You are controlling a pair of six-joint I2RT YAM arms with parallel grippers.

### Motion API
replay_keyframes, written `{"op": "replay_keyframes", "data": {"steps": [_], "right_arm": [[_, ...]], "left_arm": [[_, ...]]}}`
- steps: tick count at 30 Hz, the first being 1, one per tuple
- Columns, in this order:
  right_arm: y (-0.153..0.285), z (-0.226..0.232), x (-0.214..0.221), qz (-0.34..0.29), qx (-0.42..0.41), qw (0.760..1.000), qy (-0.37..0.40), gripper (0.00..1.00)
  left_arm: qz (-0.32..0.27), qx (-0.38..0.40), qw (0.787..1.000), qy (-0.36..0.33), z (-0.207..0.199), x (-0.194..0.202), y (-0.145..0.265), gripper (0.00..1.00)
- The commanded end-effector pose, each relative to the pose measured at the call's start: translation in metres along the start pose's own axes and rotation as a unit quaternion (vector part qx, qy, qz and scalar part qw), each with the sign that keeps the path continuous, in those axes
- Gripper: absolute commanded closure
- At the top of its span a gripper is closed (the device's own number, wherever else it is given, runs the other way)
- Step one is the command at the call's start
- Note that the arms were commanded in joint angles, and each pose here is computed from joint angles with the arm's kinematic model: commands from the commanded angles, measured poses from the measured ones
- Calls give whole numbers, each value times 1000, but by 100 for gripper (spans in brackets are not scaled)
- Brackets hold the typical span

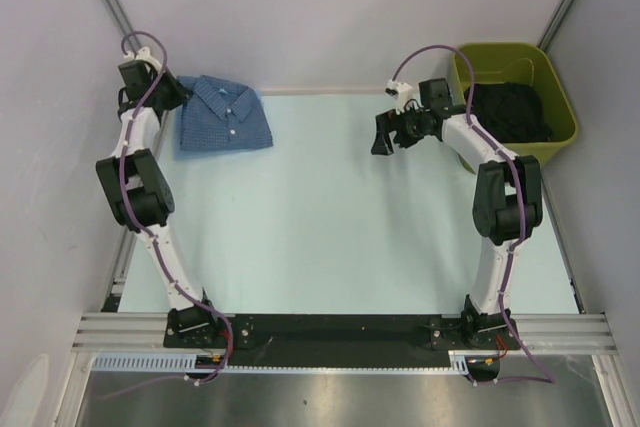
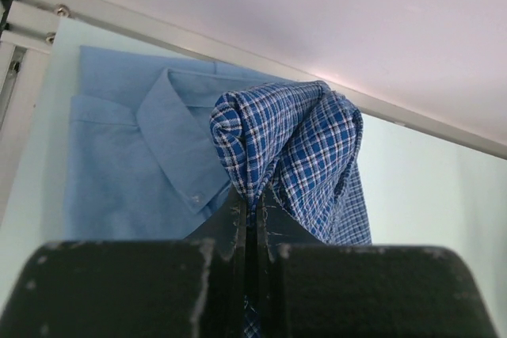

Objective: Fold and stack the long sleeve shirts
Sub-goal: Neatly place the folded shirt to the corner

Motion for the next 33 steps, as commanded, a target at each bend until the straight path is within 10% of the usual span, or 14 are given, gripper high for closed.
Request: {"op": "replay_keyframes", "data": {"steps": [1, 28, 33], "right_arm": [[4, 6, -17, -17, 5, 999, 30, 0], [-5, 8, -10, 10, -4, 1000, 25, 0], [-4, 7, -10, 12, -6, 1000, 25, 0]], "left_arm": [[-44, -3, 999, 0, 17, -14, 3, 100], [-13, 9, 988, -153, 60, -17, -29, 98], [-27, -7, 983, -183, 60, -30, -24, 53]]}}
Point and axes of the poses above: each gripper's point midway between its finger pads, its own y axis back along the fingers, its own z axis along the line the jaws close on, x = y × z, the point moved 8 cm from there along y, back along the fingers, and after that the axes turned 6 degrees about -y, right-handed, at the moved point
